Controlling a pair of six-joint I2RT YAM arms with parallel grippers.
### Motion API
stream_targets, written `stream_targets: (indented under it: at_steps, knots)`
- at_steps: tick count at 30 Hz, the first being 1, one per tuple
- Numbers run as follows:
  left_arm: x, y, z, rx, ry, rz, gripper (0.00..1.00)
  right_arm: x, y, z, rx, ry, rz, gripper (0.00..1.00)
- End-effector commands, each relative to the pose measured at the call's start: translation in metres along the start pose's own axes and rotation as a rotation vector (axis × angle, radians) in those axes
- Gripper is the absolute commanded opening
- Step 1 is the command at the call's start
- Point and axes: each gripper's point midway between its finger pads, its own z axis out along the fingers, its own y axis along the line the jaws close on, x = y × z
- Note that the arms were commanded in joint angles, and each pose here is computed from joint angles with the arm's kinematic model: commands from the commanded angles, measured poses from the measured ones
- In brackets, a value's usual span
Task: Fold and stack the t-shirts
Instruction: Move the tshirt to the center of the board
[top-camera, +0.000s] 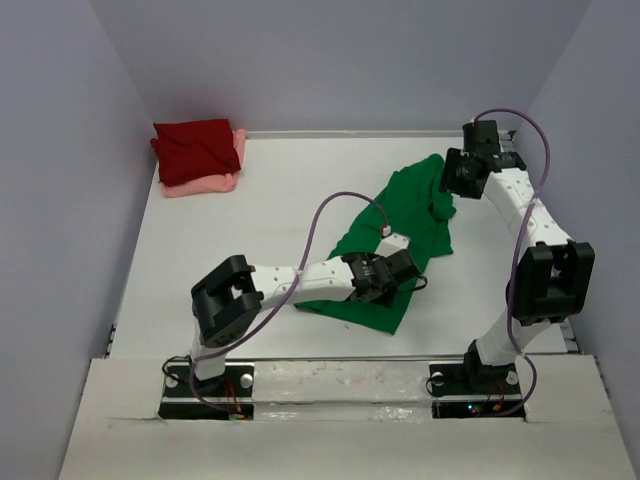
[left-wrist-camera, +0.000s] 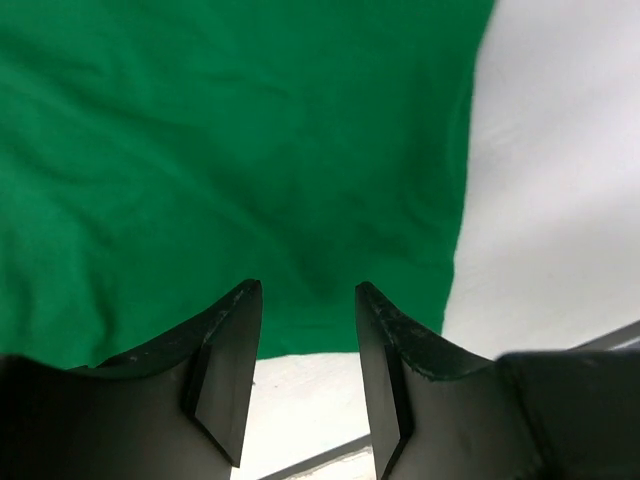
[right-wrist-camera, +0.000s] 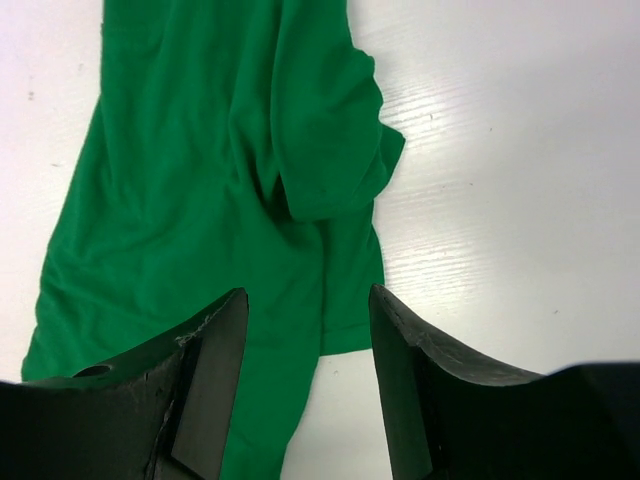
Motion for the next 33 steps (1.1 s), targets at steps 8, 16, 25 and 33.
stream_targets:
  at_steps: [8,16,25,33]
  knots:
    - [-0.052,0.17,-0.049,-0.201,-0.156,-0.377,0.56,-0.037,0.011,-0.04,-0.085,-0.146,0.019,0.57]
    - [-0.033,0.182,-0.042,-0.136,-0.106,-0.436,0.57,-0.054,0.02,-0.026,-0.093,-0.121,-0.012,0.58]
    - [-0.012,0.19,-0.035,-0.143,-0.063,-0.459,0.58,-0.096,0.024,-0.004,-0.051,-0.121,-0.038,0.59]
    - [0.005,0.206,-0.02,-0.09,-0.009,-0.565,0.58,-0.125,0.026,-0.025,-0.069,-0.177,-0.035,0.59]
